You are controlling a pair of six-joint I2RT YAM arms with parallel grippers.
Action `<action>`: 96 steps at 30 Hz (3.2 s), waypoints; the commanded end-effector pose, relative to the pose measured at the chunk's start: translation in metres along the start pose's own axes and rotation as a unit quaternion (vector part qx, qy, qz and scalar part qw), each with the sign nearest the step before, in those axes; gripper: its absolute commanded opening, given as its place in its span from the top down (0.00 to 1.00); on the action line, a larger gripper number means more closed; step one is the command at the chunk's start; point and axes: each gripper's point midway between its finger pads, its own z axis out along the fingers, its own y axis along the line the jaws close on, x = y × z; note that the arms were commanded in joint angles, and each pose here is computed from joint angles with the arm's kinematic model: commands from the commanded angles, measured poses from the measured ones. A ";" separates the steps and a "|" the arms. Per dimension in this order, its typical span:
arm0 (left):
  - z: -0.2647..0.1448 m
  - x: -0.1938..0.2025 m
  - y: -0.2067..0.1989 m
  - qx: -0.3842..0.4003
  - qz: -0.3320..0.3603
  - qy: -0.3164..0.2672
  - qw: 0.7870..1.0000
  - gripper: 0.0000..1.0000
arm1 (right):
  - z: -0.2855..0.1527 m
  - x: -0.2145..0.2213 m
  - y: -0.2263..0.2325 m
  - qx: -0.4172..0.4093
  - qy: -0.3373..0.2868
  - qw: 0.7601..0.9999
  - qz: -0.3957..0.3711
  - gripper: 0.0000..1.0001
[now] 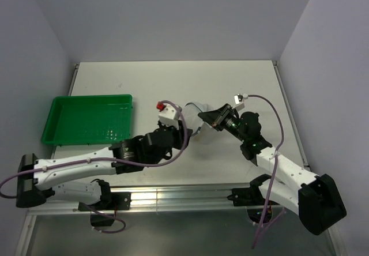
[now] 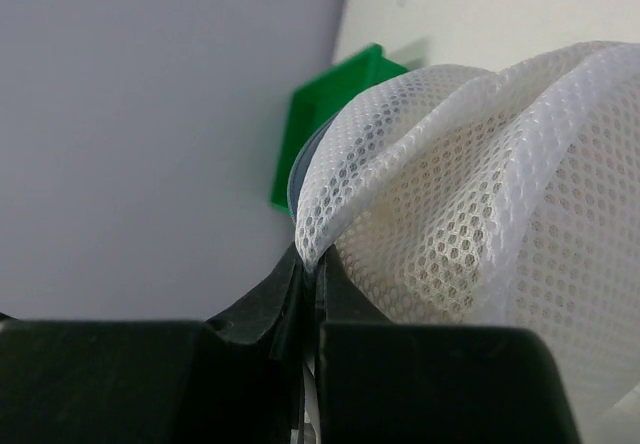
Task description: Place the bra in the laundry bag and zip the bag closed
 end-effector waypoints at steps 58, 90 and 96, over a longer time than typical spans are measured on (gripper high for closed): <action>0.073 0.052 -0.014 -0.012 -0.247 -0.061 0.967 0.73 | -0.018 0.008 -0.013 -0.050 -0.049 0.997 0.020 1.00; 0.005 0.089 0.047 -0.018 -0.223 -0.034 0.974 1.00 | -0.007 -0.003 -0.028 -0.016 0.039 0.998 -0.053 0.77; 0.013 0.075 0.029 -0.040 -0.183 -0.050 0.981 1.00 | -0.023 -0.003 -0.040 0.045 0.022 0.995 -0.081 0.11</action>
